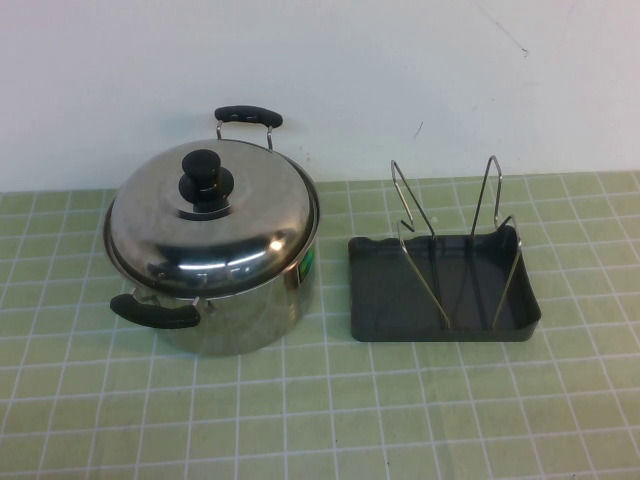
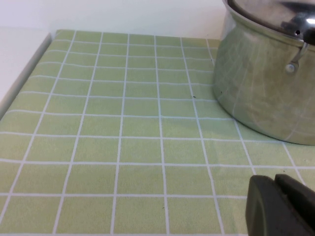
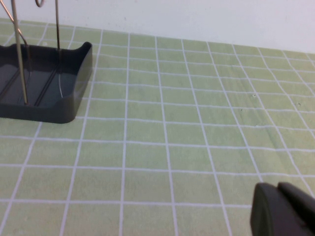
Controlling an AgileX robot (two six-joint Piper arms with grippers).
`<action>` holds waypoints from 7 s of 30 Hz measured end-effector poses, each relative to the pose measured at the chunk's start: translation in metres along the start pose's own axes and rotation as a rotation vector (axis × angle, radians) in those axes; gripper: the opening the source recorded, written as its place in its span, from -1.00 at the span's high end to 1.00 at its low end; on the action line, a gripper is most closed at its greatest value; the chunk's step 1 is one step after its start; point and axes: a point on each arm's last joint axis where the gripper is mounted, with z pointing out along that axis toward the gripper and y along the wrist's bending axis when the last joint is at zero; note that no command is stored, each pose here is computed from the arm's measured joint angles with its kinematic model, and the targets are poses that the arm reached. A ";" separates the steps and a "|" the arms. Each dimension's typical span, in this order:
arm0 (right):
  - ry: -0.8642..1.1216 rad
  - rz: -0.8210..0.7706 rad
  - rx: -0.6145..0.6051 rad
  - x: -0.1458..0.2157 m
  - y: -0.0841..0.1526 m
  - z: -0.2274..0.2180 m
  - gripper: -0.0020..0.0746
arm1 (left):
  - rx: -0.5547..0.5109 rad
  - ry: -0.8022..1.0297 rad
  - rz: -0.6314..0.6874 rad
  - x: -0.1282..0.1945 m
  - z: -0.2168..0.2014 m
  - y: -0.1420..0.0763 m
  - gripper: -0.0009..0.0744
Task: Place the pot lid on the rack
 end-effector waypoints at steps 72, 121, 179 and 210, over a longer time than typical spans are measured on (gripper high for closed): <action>-0.539 -0.185 0.132 -0.132 -0.019 -0.047 0.95 | 0.103 -0.502 -0.023 -0.150 -0.004 -0.025 0.98; -0.263 -0.067 0.053 -0.120 -0.017 -0.015 0.95 | 0.629 -0.174 0.167 -0.145 0.267 -0.100 0.12; -0.219 0.627 -1.002 -0.214 0.056 -0.050 0.46 | 1.373 -0.507 -0.236 -0.185 0.062 -0.285 0.12; -0.124 0.079 -0.755 -0.244 0.161 0.068 0.68 | 0.690 -0.235 0.167 -0.229 0.072 -0.178 0.56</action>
